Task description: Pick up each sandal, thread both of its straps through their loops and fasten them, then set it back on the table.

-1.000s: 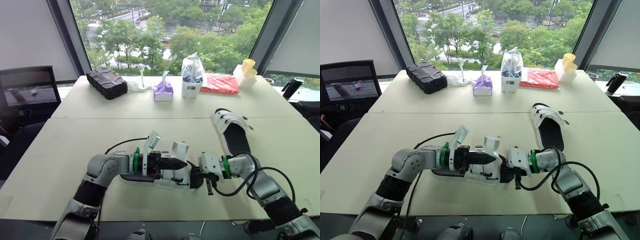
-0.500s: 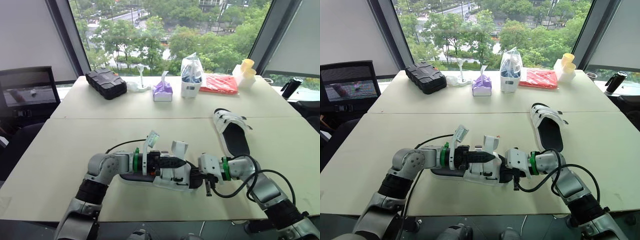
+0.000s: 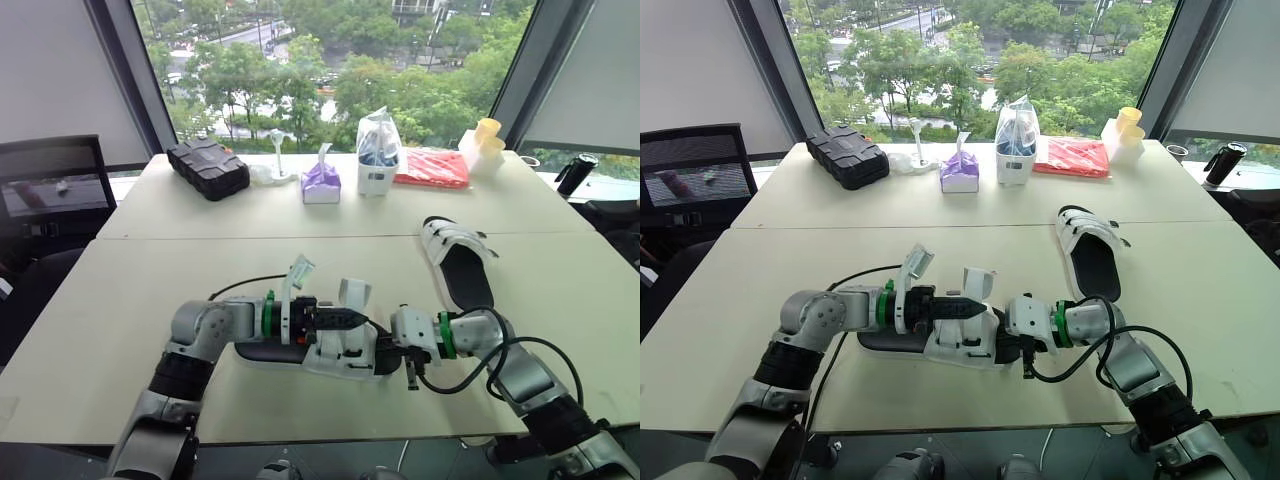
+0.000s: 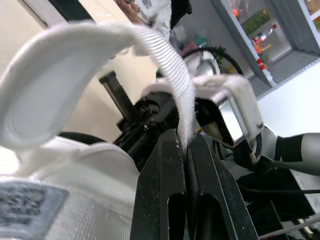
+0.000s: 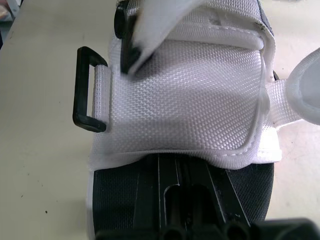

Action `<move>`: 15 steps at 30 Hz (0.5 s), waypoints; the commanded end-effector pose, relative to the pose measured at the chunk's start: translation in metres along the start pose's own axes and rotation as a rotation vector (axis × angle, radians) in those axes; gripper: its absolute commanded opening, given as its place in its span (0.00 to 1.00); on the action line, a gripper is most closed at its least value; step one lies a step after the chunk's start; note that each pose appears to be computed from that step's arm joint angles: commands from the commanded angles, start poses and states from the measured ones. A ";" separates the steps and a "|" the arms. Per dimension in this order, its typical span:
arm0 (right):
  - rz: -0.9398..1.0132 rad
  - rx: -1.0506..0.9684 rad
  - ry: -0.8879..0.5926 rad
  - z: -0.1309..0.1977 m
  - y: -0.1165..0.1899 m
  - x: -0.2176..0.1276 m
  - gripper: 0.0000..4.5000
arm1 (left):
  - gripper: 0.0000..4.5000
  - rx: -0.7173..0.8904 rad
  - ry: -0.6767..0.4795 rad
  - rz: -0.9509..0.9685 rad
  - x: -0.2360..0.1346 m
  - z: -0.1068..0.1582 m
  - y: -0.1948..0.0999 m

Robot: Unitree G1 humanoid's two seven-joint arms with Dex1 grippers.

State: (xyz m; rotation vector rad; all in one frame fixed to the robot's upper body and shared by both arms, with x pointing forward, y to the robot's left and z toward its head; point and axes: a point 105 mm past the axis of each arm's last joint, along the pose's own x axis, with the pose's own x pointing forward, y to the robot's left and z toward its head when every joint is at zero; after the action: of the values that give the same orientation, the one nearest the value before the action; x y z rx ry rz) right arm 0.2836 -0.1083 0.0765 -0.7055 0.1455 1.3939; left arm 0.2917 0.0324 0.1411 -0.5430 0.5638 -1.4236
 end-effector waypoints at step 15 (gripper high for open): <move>0.131 0.095 0.103 -0.035 0.029 0.018 0.00 | 0.01 0.050 0.023 -0.023 0.015 0.012 -0.028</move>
State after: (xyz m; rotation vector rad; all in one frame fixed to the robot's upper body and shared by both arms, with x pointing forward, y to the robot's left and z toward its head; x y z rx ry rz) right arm 0.2877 -0.1039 0.0745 -0.6968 0.1331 1.4045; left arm 0.2843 0.0186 0.1581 -0.5176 0.5754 -1.4292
